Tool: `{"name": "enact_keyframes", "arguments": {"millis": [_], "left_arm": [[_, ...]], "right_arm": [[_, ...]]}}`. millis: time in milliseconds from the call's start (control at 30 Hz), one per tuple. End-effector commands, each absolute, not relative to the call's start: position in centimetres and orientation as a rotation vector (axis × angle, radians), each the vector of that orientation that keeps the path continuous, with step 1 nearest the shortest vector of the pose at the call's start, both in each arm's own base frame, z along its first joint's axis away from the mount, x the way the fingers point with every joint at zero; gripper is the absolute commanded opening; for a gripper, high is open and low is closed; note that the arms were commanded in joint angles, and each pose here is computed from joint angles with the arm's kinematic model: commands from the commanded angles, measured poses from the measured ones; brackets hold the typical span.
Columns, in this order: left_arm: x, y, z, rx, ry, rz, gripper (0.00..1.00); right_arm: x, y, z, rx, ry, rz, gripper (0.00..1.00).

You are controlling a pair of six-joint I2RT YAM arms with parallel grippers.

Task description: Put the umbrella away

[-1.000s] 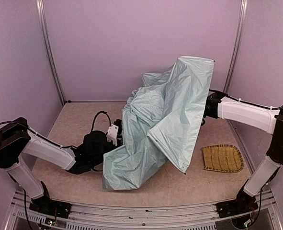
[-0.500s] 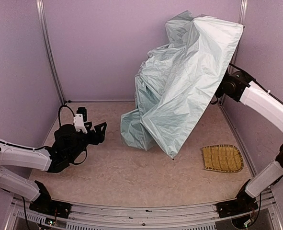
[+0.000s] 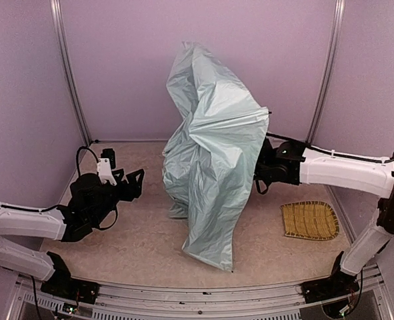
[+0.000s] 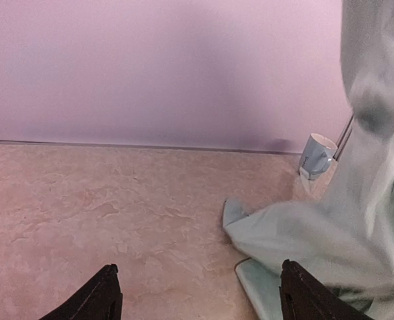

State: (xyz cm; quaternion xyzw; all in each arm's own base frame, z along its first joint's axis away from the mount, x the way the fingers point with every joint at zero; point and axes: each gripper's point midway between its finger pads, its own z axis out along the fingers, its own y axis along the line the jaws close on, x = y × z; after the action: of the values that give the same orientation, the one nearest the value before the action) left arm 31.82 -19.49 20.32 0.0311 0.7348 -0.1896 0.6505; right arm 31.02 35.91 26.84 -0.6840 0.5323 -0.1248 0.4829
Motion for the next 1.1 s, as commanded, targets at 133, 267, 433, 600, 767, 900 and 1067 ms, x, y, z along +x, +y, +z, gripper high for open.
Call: {"name": "enact_keyframes", "arguments": {"millis": [133,267,433,600,767,900,1067], "left_arm": [[30.7,-19.0,22.1,0.113,1.639,-0.412,0.8],[29.9,-20.2,23.2,0.176,1.617,-0.452,0.8],[28.9,-23.8,23.9,0.324,1.608,-0.498,0.83],[28.0,-27.0,24.8,0.423,1.59,-0.575,0.83],[27.4,-28.1,26.1,0.473,1.55,-0.624,0.83],[26.6,-28.9,27.4,0.539,1.516,-0.631,0.83],[25.0,-30.7,28.4,0.665,1.484,-0.627,0.82]], "right_arm": [[27.2,42.1,11.5,-1.755,1.557,0.144,0.0],[26.1,42.5,5.3,-1.808,1.716,0.21,0.04],[25.5,42.7,4.9,-1.777,1.742,0.233,0.34],[25.5,41.9,7.5,-1.698,1.717,0.22,0.99],[24.2,40.2,9.2,-1.662,1.716,0.236,1.0],[23.1,38.4,10.2,-1.638,1.73,0.251,1.0],[20.4,36.5,12.0,-1.671,1.729,0.354,1.0]]}}
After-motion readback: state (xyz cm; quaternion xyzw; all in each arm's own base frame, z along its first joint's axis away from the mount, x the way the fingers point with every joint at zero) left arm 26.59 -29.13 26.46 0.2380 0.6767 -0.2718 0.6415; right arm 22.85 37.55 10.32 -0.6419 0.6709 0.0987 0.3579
